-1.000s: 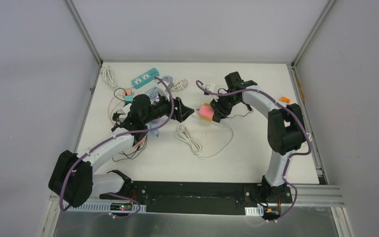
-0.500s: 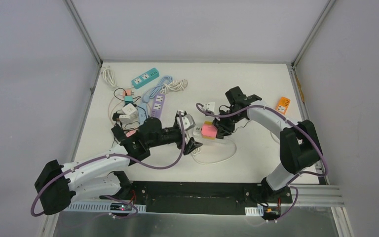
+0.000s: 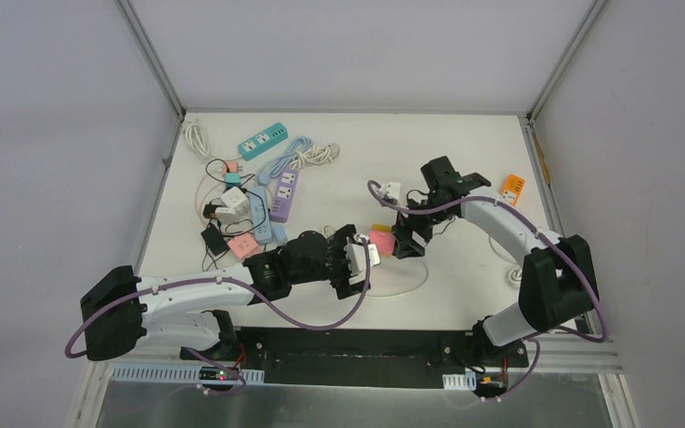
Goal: Pull the plug off the socket
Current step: Move the socket to the center of the board, then remove the plug from the socket.
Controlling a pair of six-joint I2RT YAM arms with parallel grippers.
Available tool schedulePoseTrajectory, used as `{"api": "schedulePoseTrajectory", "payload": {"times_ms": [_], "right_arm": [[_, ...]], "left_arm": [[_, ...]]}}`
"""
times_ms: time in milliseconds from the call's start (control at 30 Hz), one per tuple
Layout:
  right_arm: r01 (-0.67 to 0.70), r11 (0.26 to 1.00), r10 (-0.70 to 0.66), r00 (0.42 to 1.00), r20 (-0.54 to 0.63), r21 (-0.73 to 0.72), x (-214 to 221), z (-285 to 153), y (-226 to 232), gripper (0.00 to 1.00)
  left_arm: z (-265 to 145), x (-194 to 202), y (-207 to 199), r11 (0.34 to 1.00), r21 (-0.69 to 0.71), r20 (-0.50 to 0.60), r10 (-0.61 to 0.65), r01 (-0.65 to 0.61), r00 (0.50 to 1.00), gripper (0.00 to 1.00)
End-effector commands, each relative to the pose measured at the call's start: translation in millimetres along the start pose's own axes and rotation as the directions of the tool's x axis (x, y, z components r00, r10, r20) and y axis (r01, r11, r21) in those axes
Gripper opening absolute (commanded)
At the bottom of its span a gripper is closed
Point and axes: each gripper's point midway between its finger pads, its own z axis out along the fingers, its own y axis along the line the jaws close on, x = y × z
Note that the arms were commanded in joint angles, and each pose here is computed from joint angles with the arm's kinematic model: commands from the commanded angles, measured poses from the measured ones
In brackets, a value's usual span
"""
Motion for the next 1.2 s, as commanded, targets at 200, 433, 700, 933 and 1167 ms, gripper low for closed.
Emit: {"api": "schedulePoseTrajectory", "payload": {"times_ms": [200,433,700,933,1167], "right_arm": [[-0.161,0.984,0.175,0.943,0.282,-0.074,-12,-61,13,0.85],[-0.413,0.910,0.386,0.807,0.447,-0.039,-8,-69,-24,0.78],[-0.488,0.869,0.467,0.750,0.469,-0.084,-7,-62,-28,0.62],[-0.494,0.865,0.474,0.747,0.465,-0.088,-5,-58,-32,0.62],[-0.497,0.863,0.479,0.747,0.461,-0.092,-3,-54,-32,0.62]], "left_arm": [[21,-45,21,0.973,-0.024,0.011,0.230,-0.229,0.973,0.90],[44,-33,28,0.940,0.009,-0.078,0.342,-0.342,0.937,0.90],[66,-27,37,0.919,0.015,-0.119,0.394,-0.395,0.911,0.85],[79,-14,47,0.900,-0.003,-0.179,0.428,-0.436,0.886,0.80],[82,-9,60,0.882,-0.057,-0.225,0.446,-0.469,0.866,0.74]]}}
